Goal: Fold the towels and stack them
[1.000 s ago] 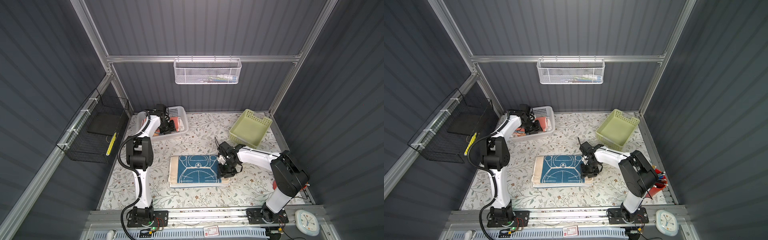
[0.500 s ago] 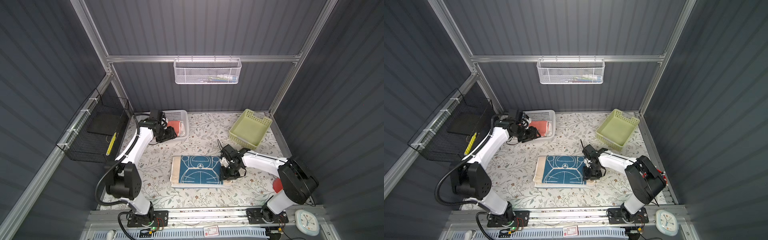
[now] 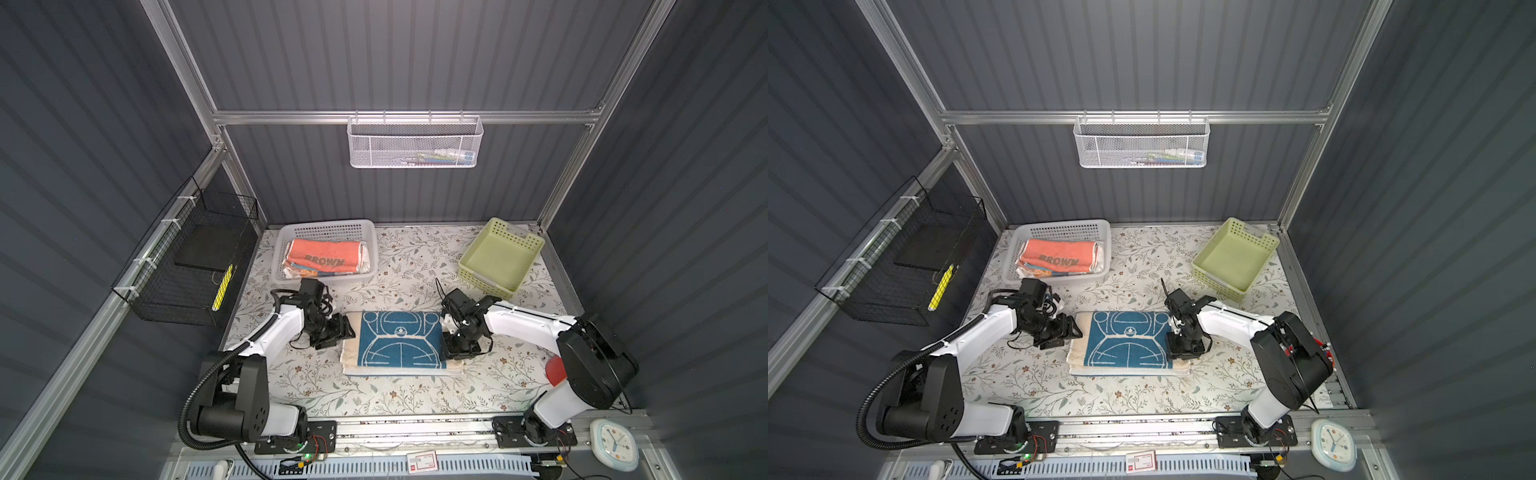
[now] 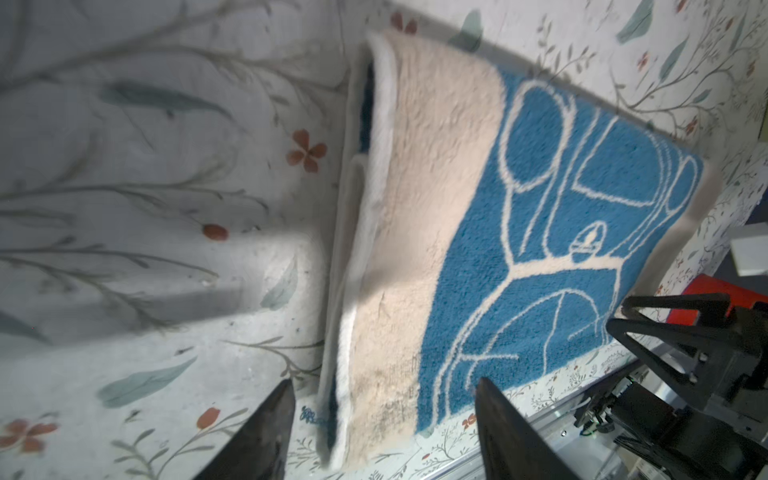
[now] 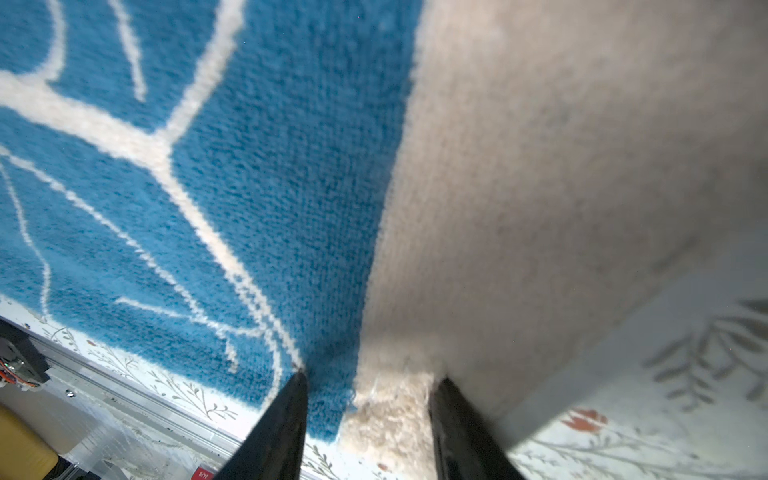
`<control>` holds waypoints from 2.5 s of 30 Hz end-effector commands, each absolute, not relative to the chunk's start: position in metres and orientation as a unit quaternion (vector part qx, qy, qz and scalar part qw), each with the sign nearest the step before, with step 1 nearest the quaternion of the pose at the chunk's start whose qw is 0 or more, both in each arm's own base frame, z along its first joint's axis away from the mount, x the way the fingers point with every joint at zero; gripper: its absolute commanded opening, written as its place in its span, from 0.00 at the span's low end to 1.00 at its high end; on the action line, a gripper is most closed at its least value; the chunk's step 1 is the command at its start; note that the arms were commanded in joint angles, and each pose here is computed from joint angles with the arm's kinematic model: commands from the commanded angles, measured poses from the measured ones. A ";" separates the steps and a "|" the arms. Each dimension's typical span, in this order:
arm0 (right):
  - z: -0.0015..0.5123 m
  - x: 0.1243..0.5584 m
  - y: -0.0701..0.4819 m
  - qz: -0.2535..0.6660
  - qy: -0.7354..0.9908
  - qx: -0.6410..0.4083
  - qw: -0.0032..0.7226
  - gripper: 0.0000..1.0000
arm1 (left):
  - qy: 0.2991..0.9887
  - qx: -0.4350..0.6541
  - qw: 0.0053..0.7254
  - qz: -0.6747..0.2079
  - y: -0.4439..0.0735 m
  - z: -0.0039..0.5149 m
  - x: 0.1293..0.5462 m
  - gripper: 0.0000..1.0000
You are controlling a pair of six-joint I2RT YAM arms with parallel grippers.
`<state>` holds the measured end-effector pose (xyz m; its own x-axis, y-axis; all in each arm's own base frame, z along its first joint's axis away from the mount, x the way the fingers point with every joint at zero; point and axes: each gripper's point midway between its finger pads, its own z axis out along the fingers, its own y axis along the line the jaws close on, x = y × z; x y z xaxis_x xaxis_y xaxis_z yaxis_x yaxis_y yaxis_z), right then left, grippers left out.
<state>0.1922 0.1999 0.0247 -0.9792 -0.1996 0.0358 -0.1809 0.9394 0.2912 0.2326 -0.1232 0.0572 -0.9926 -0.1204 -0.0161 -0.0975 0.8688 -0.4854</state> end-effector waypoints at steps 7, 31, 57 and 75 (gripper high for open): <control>0.026 0.193 0.192 -0.123 -0.988 0.088 0.030 0.50 | 0.939 -0.074 -0.005 -0.336 -0.149 0.037 0.228 0.67; 0.078 0.229 0.160 -0.089 -0.984 0.064 -0.142 0.57 | 0.942 0.081 0.114 -0.304 -0.225 0.168 0.338 0.00; 0.097 0.255 0.188 -0.138 -0.976 0.074 -0.149 0.55 | 0.933 0.061 0.274 -0.226 -0.060 0.271 0.498 0.00; 0.158 0.363 0.338 -0.352 -0.925 0.048 -0.137 0.51 | 0.977 -0.022 0.198 0.071 0.060 0.142 0.535 0.00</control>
